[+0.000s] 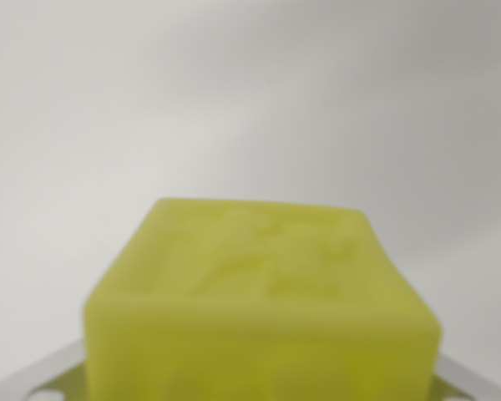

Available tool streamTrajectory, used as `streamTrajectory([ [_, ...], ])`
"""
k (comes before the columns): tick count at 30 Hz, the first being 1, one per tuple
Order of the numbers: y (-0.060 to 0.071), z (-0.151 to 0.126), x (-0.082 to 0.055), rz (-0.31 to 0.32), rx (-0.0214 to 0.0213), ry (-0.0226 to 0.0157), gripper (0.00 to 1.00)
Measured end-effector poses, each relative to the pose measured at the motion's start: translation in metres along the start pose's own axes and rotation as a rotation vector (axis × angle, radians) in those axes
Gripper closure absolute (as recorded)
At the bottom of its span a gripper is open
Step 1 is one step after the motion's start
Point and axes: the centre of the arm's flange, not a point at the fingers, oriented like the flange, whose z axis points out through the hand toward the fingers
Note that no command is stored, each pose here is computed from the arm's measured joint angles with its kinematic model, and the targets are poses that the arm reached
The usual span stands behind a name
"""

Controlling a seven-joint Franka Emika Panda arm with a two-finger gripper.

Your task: Pick yellow cube

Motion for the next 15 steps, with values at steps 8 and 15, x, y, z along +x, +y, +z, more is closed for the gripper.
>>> streamTrajectory([
  [8, 0.000, -0.020, 0.000, 0.000, 0.0005, 0.0002, 1.00],
  [15, 0.000, -0.038, 0.000, 0.000, 0.0005, 0.0001, 1.00],
])
